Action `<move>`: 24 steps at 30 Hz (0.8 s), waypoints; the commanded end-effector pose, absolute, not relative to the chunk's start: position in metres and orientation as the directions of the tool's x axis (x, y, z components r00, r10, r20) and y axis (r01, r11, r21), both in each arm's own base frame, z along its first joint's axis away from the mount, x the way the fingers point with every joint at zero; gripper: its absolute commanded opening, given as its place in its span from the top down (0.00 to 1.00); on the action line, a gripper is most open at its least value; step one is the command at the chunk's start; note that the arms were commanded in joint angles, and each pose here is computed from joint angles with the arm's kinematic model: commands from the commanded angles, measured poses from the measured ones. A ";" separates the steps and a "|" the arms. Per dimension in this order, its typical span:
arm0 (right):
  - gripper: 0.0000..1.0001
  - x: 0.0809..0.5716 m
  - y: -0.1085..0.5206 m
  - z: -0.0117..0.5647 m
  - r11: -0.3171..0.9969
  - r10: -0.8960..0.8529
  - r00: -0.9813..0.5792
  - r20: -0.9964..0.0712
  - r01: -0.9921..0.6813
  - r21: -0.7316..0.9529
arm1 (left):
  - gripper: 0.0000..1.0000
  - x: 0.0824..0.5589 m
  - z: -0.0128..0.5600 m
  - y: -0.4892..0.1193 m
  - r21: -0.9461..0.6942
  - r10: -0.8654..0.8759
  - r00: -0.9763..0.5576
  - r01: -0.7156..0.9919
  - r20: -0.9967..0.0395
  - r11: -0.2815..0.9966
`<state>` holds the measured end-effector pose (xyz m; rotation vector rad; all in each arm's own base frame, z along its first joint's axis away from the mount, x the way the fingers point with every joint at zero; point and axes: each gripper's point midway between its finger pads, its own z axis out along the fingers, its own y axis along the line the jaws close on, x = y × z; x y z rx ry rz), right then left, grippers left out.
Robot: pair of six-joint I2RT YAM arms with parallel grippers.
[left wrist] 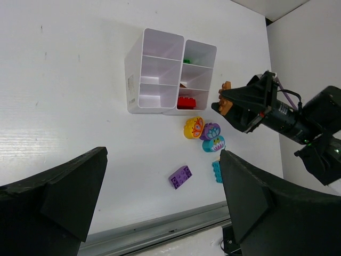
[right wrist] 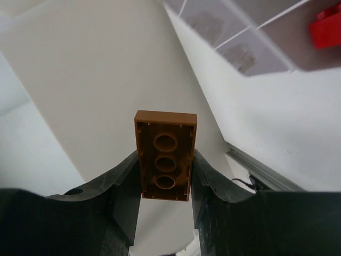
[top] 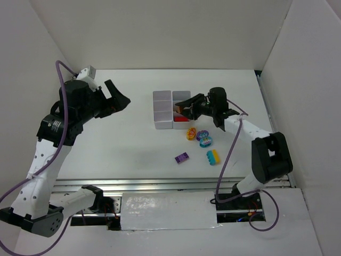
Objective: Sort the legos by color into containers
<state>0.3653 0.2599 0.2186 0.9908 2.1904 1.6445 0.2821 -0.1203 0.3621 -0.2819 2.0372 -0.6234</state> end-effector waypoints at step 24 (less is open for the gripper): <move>0.93 0.427 0.247 0.174 0.112 0.667 -0.716 0.207 0.371 0.922 | 0.03 0.284 0.377 -0.130 -0.531 -0.398 -0.499 0.157 -0.770 0.832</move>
